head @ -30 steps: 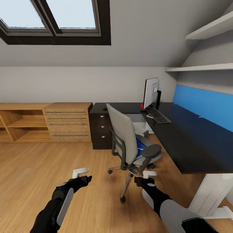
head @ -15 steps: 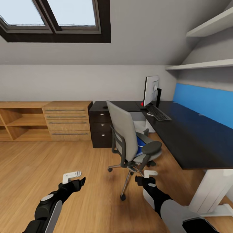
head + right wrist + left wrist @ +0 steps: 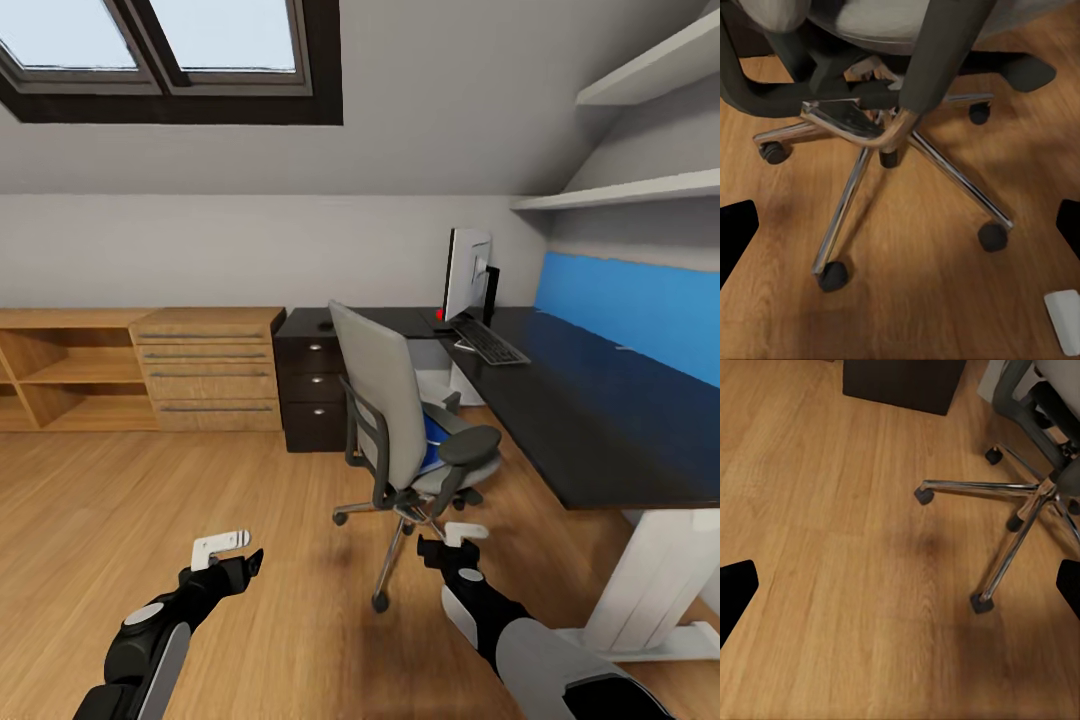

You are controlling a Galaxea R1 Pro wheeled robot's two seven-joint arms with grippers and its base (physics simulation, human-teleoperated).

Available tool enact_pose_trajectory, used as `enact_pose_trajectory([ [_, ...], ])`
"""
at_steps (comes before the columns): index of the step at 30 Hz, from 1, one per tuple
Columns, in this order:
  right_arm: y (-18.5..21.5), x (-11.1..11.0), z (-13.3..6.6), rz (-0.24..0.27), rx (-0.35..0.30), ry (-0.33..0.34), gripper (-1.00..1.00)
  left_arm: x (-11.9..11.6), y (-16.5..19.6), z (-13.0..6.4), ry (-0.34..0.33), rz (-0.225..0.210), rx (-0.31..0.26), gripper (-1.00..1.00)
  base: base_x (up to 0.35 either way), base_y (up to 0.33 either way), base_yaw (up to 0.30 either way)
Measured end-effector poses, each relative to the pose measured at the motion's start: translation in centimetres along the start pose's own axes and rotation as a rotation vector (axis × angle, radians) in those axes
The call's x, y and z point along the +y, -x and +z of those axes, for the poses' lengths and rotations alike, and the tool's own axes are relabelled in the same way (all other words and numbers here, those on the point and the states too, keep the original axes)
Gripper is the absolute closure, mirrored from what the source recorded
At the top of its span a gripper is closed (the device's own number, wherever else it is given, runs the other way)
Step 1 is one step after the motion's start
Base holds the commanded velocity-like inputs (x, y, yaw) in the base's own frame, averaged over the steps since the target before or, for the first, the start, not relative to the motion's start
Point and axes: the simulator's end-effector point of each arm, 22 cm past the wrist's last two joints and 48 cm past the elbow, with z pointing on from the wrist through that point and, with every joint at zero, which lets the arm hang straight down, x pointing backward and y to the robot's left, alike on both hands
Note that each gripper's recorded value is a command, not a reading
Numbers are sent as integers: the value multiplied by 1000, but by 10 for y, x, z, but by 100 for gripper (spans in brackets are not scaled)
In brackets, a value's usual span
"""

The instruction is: In the bedroom, organize the workspace by keeping the computer under the desk, ensuring the monitor is on the desk, placing the keyboard on the desk next to the monitor, placing the mouse on the desk next to the keyboard, moving the folder from the swivel chair onto the desk next to the mouse, stacking the notebook on top of the folder with the pen on top of the notebook, and positioning the swivel chair next to the desk.

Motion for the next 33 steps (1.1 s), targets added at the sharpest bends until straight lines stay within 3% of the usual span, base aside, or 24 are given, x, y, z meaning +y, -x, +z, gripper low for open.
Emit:
enact_pose_trajectory([
  [6,-12,-8,5,-15,2,-10,-100,2,-12,5,-2,-1,0,-100,0,0,0],
  [11,28,-64,24,-35,3,-100,-100,4,-19,7,-4,-1,-9,-100,0,0,0],
  [14,43,-79,29,-39,-8,-132,-100,4,-20,2,-8,-1,-28,-100,0,0,0],
  [22,30,-85,34,-33,-10,-149,-100,9,-56,-1,-8,-4,-4,-100,0,0,0],
  [27,30,-85,37,-23,-64,-146,-100,11,-67,3,-8,-4,-3,-100,0,0,0],
  [33,19,-85,41,-20,-77,-146,-100,14,-80,7,-7,-4,-3,-100,0,0,0],
])
